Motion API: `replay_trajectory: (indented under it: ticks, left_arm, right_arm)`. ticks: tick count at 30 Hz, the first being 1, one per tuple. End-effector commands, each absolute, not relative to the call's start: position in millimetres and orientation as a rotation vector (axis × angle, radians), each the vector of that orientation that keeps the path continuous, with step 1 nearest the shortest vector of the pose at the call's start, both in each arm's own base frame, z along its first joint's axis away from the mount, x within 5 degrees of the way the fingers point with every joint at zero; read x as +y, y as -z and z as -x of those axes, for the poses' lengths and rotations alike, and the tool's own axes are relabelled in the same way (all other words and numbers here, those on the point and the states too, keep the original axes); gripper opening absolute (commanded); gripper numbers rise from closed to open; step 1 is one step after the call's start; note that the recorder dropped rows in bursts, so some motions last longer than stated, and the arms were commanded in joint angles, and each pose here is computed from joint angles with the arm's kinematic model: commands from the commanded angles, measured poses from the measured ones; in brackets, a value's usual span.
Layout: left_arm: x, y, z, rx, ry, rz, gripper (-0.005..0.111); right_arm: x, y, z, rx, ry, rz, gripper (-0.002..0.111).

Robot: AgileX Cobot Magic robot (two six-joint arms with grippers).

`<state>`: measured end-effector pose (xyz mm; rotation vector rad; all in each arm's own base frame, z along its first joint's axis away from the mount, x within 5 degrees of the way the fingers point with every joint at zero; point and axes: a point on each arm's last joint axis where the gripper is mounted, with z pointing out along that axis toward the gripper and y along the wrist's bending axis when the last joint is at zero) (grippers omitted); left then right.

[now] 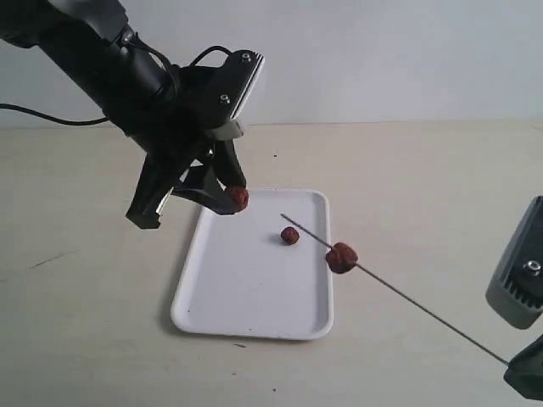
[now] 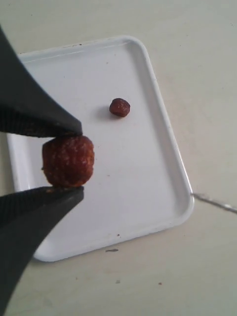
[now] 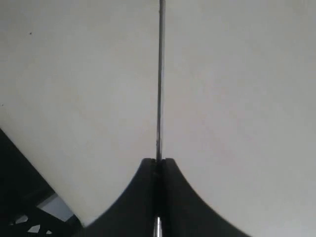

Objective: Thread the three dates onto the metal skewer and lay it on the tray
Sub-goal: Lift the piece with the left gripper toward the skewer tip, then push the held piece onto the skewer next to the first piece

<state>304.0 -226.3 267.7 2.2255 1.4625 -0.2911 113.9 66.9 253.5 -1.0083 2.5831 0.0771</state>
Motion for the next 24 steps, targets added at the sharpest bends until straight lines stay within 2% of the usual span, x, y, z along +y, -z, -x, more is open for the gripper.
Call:
replay_trajectory:
  ticks: [1,10,18,24]
  left_arm:
    - [-224.8,-270.9,-300.3,1.425,0.311,-2.26,0.034]
    - [-223.3,-270.0,-295.9,1.368,0.34,-2.331,0.034]
    - [-225.2,-269.8,-290.9,1.338,0.376,-2.368,0.034]
    - [-232.4,-268.2,-285.7,1.285,0.32,-2.426,0.034]
  right_arm:
    - [72.1,-249.1,-120.6,2.606,-0.083,1.039,0.0]
    - [83.7,-250.1,-125.5,2.524,-0.203,1.063,0.0]
    - [88.6,-239.9,-133.8,2.577,-0.197,1.078,0.0]
    - [91.5,-237.2,-137.6,2.578,-0.208,1.067,0.0]
